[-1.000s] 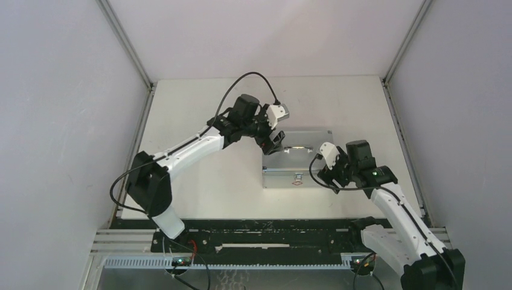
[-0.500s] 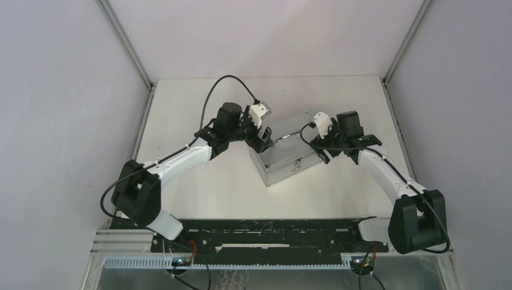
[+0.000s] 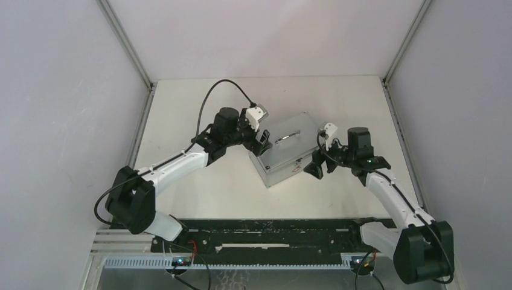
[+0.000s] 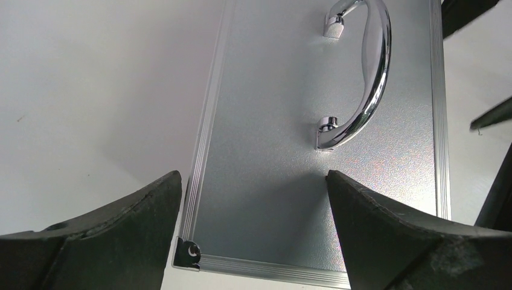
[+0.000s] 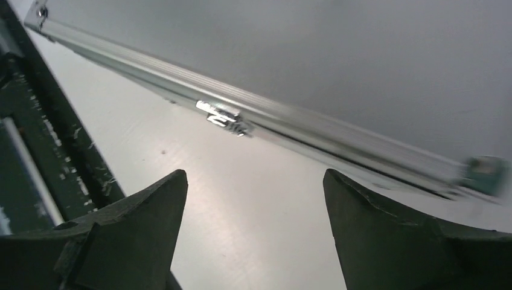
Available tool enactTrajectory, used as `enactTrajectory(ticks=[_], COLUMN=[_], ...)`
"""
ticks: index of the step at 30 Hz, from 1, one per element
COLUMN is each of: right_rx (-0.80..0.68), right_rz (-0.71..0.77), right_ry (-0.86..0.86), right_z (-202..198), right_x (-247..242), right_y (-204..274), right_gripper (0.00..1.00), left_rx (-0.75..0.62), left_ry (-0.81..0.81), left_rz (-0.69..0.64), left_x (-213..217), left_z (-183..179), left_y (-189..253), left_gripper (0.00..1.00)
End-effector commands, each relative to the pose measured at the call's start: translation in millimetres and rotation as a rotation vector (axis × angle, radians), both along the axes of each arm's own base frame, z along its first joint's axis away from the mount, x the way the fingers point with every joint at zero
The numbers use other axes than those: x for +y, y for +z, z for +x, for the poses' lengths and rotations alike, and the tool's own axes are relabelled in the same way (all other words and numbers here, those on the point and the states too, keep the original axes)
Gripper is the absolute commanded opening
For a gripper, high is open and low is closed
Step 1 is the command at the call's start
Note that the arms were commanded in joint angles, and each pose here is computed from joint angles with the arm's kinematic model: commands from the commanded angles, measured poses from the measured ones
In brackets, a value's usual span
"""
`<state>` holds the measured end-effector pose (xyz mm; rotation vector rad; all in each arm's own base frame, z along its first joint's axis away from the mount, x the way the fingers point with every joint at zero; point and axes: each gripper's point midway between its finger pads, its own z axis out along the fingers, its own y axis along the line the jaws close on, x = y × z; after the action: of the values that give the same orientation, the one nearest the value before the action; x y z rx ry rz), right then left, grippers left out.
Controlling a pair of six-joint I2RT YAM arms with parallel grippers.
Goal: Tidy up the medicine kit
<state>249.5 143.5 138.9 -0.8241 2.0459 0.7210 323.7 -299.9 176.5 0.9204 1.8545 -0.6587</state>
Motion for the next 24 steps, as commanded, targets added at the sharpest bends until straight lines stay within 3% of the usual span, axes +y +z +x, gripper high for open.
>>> enactTrajectory(ticks=[1, 9, 24], right_rx=[0.032, 0.099, 0.106], right_rz=[0.183, 0.277, 0.408], right_ry=[0.087, 0.042, 0.14], right_z=[-5.0, 9.0, -10.8], right_x=[39.2, 58.9, 76.7], right_y=[2.4, -19.6, -9.6], right_gripper=[0.82, 0.78, 0.75], left_rx=[-0.031, -0.033, -0.025], left_ry=[0.007, 0.0, 0.006], left_rz=[0.038, 0.017, 0.012], left_x=[8.3, 3.6, 1.9], left_z=[-2.7, -0.9, 1.2], left_y=[1.8, 6.1, 4.0], left_gripper=[0.93, 0.94, 0.94])
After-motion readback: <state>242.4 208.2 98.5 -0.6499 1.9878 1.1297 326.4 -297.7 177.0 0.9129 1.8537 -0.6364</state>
